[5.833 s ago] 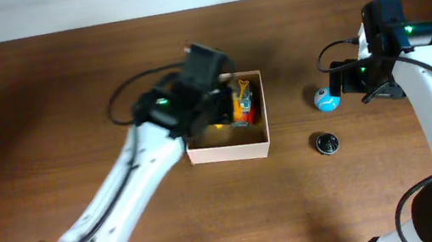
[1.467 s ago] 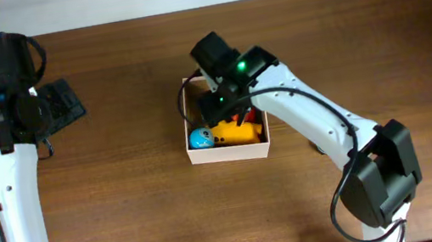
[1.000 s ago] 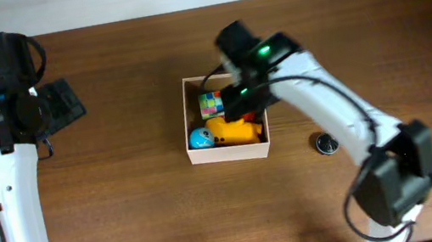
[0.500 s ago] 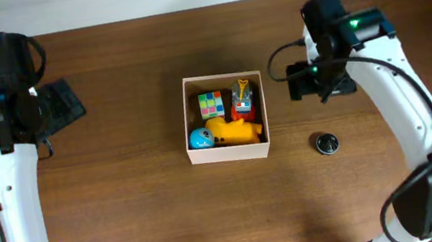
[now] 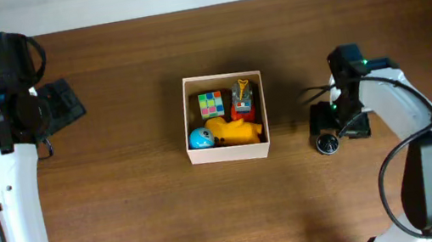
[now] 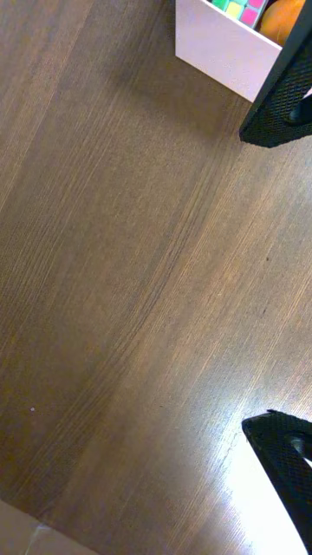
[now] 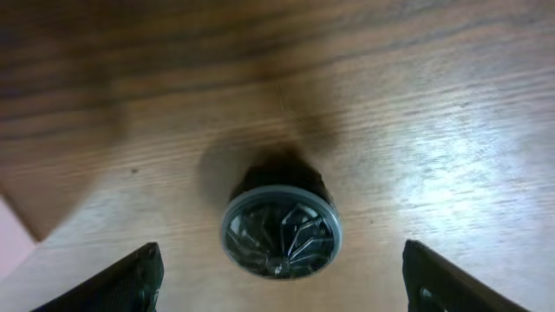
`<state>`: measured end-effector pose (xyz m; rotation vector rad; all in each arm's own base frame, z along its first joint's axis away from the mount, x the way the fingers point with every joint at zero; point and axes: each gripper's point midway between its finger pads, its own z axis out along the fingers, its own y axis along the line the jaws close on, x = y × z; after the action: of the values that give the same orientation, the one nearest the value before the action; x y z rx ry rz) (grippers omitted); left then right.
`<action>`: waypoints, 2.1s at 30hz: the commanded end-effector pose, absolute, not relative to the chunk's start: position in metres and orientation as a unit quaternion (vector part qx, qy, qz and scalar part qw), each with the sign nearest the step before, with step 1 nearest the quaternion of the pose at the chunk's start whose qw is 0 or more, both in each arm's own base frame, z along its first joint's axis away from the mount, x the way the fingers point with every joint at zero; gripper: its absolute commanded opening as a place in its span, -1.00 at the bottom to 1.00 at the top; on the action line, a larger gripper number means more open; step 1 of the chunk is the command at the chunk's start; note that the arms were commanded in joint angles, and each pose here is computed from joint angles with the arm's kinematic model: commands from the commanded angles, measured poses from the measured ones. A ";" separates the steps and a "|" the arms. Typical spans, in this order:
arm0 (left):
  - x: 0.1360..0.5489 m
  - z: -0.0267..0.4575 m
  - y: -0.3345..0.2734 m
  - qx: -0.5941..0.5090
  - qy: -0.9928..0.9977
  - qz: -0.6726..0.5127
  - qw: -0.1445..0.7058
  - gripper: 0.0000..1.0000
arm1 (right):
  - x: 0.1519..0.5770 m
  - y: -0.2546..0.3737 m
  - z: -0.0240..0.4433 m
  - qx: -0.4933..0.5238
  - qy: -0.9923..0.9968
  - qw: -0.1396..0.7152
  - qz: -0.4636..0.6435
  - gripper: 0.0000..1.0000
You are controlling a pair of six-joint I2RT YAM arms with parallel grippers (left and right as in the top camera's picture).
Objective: Pack container
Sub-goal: 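Move the right gripper to the black puck and grasp it, then carry the black puck into the box and open the right gripper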
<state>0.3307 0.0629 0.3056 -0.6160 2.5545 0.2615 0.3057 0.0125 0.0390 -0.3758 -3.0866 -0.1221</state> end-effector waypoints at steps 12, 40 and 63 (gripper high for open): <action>0.330 0.307 0.067 -0.223 0.937 0.104 0.249 0.99 | 0.291 0.019 0.001 -0.158 -0.986 0.011 -0.051 0.31; 0.330 0.307 0.067 -0.223 0.937 0.104 0.249 0.99 | 0.355 0.142 0.185 0.032 -0.972 -0.200 -0.118 -0.14; 0.330 0.307 0.067 -0.223 0.937 0.104 0.249 0.99 | 0.382 0.209 0.169 0.102 -0.958 -0.252 -0.087 0.82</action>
<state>0.3307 0.0630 0.3056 -0.6161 2.5544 0.2620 0.3714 0.2173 0.1188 0.4051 -3.5009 -0.2767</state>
